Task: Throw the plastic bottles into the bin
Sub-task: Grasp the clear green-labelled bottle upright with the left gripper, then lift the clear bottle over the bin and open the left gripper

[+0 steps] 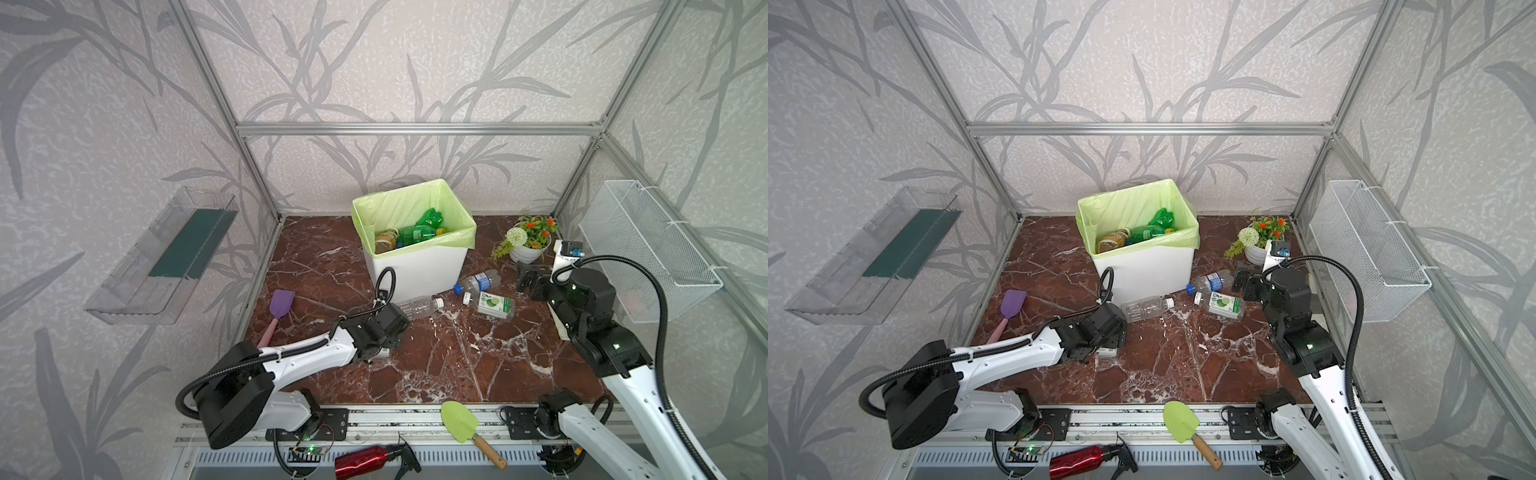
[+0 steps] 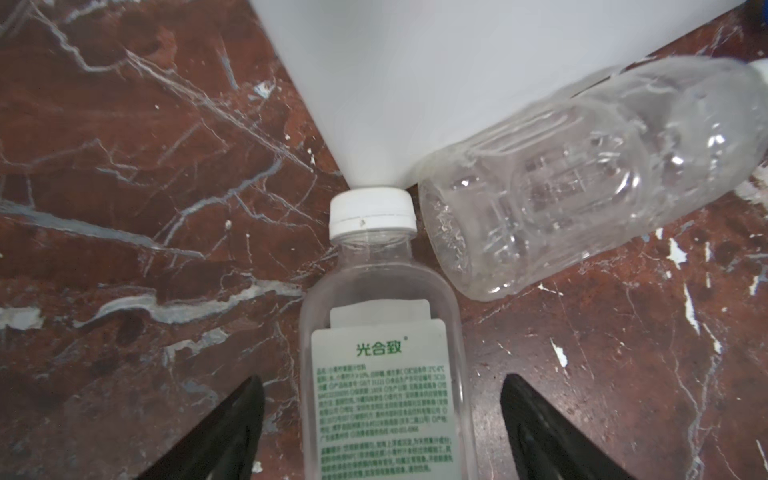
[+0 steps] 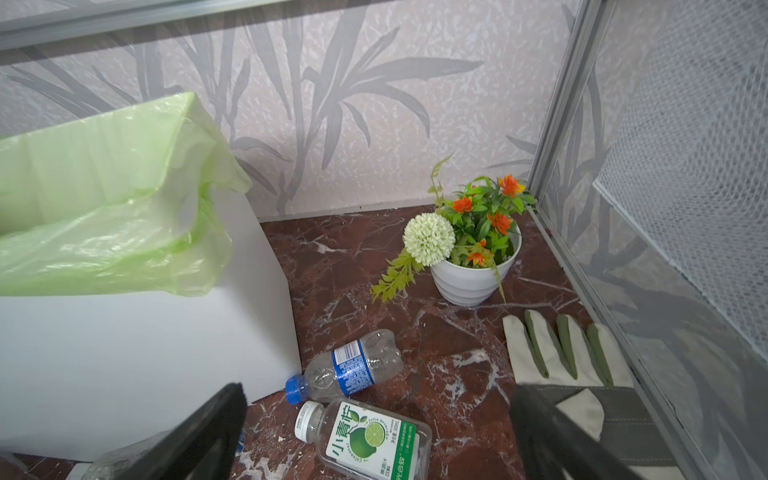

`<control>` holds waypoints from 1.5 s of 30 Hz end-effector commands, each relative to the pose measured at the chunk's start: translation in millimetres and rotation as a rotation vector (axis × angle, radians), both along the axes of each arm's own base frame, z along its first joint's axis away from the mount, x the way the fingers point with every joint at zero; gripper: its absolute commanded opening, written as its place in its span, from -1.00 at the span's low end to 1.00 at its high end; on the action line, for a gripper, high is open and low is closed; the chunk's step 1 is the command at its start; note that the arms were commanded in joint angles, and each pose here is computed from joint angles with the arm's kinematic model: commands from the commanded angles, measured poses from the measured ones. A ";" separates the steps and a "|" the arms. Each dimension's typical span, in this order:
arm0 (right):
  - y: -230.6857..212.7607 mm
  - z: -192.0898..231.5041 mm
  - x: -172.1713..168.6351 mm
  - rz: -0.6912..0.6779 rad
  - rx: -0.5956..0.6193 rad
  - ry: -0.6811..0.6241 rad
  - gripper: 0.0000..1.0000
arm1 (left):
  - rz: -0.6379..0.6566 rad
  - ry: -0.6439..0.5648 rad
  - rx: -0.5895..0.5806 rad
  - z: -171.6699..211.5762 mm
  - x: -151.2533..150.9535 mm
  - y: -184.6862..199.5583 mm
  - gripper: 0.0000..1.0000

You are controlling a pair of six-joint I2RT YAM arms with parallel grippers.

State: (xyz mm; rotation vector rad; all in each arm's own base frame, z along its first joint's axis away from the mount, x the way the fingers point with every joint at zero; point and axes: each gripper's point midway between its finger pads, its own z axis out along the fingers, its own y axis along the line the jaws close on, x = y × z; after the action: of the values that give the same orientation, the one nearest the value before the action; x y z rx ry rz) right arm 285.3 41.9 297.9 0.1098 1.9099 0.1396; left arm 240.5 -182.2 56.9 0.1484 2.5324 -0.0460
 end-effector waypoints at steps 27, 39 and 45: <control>0.0 -10.8 8.2 0.003 0.110 0.019 0.99 | 0.200 -0.394 -0.094 149.0 -15.2 86.2 -0.27; 6.8 -8.4 13.1 0.028 0.150 0.009 0.99 | -0.040 -1.171 -0.052 493.4 -33.9 113.3 -0.26; 1.4 -6.2 6.3 0.014 0.123 0.004 0.99 | -0.225 -1.096 -0.068 487.5 31.2 4.9 -0.17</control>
State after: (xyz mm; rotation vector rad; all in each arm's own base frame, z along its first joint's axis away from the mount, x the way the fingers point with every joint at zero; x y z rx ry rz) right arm 294.8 47.1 286.6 0.1778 1.9261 0.2790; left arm 224.3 -99.2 584.4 0.0925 1.3205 -0.1562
